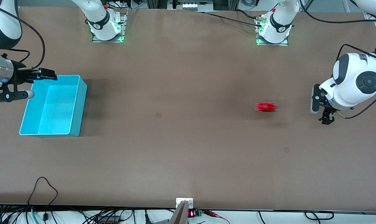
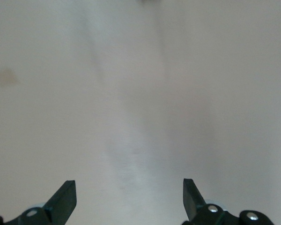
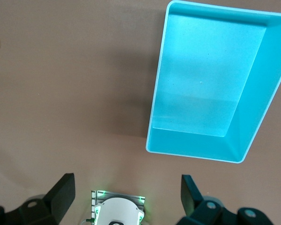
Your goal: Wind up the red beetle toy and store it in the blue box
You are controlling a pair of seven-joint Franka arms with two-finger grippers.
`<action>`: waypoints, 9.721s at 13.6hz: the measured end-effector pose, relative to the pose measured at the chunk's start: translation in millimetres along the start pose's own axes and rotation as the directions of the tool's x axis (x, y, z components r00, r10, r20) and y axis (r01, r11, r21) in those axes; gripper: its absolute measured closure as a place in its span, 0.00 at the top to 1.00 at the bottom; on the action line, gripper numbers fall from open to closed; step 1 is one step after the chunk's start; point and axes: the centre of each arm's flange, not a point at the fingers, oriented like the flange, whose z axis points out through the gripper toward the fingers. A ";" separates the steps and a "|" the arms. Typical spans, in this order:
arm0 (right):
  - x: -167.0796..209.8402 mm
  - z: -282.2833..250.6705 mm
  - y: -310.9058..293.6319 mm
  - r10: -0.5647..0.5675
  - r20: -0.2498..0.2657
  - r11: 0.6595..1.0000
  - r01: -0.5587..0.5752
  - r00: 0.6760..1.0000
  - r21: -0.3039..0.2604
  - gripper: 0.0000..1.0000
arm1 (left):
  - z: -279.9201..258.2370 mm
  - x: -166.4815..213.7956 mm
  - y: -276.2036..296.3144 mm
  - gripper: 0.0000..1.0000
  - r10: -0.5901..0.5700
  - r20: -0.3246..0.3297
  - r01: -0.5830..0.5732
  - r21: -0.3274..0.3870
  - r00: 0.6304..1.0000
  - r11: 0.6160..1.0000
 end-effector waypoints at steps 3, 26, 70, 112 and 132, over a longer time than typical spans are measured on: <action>-0.1 0.1 0.3 0.001 0.001 1.000 -0.001 1.000 0.000 1.00 | -27.1 13.9 -19.9 1.00 -0.089 -0.134 0.098 0.061 0.987 0.993; 18.8 48.2 -5.9 -0.013 0.014 1.000 0.013 1.000 0.029 1.00 | -267.2 -37.8 -9.9 1.00 -0.945 -0.069 0.934 -0.187 -0.321 -0.304; -10.6 332.3 -64.3 -0.997 0.028 0.064 0.938 0.078 -0.342 0.41 | -274.2 19.0 35.8 1.00 -0.967 -0.033 0.953 -0.181 -0.251 -0.242; 21.1 291.4 134.5 0.230 0.023 0.972 -0.229 0.973 -0.046 0.47 | -281.3 49.6 34.1 1.00 -0.980 -0.024 0.966 -0.176 -0.195 -0.188; -1.4 -10.5 59.6 0.159 -0.139 0.985 -0.167 0.977 -0.045 1.00 | -283.1 58.9 34.1 1.00 -0.984 -0.016 0.970 -0.174 -0.177 -0.172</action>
